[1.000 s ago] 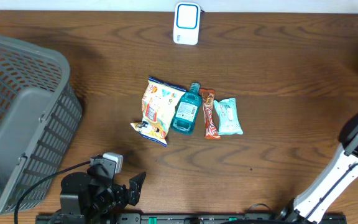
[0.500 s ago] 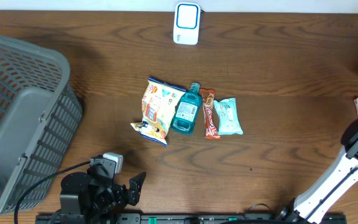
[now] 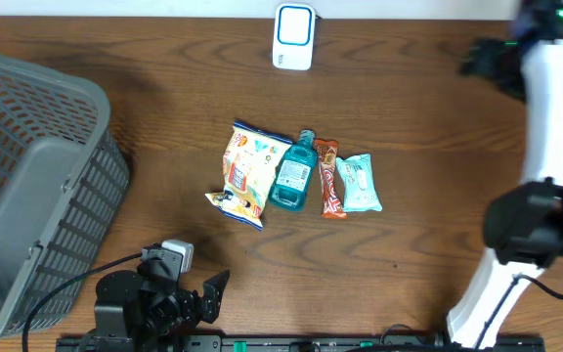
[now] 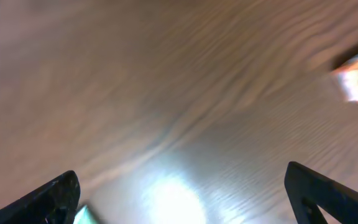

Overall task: Scan the item barcode
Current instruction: 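Move the tissue pack to the table's right edge and release it, then reach the right gripper to the mint-green wipes pack and grasp it, then lift the wipes pack and carry it toward the scanner, then hold the wipes pack over the white scanner with the right gripper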

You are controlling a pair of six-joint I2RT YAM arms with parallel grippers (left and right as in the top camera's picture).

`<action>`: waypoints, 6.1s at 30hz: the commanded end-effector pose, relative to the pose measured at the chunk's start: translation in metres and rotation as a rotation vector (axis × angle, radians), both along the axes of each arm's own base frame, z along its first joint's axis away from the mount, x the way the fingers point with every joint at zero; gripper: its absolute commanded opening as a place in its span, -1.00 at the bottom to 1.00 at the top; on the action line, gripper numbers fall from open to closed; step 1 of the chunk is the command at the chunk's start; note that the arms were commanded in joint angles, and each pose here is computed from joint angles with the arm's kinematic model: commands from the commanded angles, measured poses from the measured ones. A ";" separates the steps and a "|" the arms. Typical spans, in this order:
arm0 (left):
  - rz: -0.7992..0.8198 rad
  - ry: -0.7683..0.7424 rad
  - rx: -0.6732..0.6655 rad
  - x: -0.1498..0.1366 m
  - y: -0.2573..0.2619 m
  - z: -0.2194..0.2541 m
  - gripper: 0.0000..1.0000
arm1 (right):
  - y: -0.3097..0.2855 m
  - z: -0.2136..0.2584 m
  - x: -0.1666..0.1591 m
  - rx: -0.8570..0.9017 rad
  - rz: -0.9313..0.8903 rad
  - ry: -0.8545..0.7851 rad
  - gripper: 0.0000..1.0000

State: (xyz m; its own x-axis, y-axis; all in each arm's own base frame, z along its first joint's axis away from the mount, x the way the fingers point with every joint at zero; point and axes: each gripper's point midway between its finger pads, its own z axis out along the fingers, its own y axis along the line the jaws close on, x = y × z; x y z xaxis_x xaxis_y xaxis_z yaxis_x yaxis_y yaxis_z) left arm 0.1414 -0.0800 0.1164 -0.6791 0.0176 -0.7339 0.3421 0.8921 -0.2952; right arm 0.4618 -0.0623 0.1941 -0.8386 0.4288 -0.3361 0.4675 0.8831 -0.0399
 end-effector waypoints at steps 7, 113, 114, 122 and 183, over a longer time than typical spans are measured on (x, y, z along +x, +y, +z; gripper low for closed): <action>-0.001 -0.016 0.009 0.000 0.001 0.004 0.96 | 0.124 -0.013 -0.045 -0.061 0.253 0.187 0.98; -0.001 -0.016 0.009 0.000 0.001 0.004 0.95 | 0.297 -0.013 -0.182 1.392 1.431 -0.552 -0.98; -0.001 -0.016 0.009 0.000 0.001 0.004 0.96 | 0.297 -0.011 -0.181 1.402 1.423 -0.552 -0.98; -0.001 -0.016 0.009 0.000 0.001 0.004 0.96 | 0.296 -0.011 -0.180 1.512 1.215 -0.345 -0.98; -0.001 -0.016 0.009 0.000 0.001 0.004 0.96 | 0.321 -0.033 0.090 0.378 0.857 -0.480 -0.98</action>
